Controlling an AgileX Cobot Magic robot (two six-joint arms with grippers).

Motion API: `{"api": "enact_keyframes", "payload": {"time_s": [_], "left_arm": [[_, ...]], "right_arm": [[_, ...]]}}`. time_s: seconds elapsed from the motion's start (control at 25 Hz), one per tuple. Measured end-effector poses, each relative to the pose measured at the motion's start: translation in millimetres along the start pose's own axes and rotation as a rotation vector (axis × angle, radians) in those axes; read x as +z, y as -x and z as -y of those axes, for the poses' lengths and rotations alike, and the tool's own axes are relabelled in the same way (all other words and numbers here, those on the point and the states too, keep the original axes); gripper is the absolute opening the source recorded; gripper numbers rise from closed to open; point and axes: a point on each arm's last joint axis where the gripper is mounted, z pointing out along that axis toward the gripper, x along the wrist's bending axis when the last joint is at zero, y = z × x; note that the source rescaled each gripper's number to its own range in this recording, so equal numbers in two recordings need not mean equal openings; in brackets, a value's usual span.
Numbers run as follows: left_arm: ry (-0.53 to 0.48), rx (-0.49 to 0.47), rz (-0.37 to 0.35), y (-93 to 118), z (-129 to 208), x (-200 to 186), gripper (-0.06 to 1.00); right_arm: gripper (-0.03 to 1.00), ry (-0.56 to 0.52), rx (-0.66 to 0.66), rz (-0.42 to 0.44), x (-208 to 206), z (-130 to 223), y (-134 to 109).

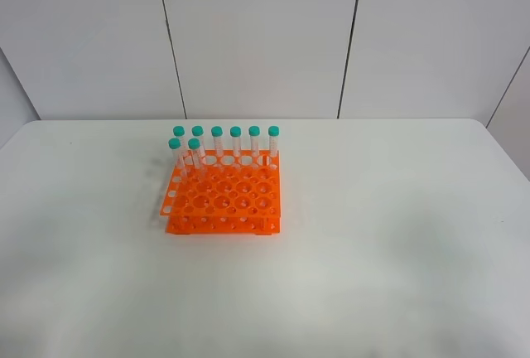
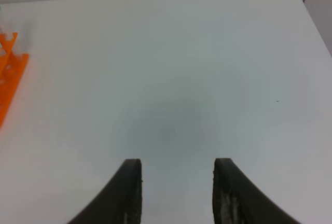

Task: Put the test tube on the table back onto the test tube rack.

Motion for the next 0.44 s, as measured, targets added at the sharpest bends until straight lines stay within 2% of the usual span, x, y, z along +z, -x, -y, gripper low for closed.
{"api": "enact_keyframes", "payload": {"time_s": [0.44], "left_arm": [[0.0, 0.015, 0.002, 0.2, 0.0, 0.0, 0.35]], "right_arm": [[0.39, 0.0, 0.0, 0.0, 0.0, 0.0, 0.0]]}}
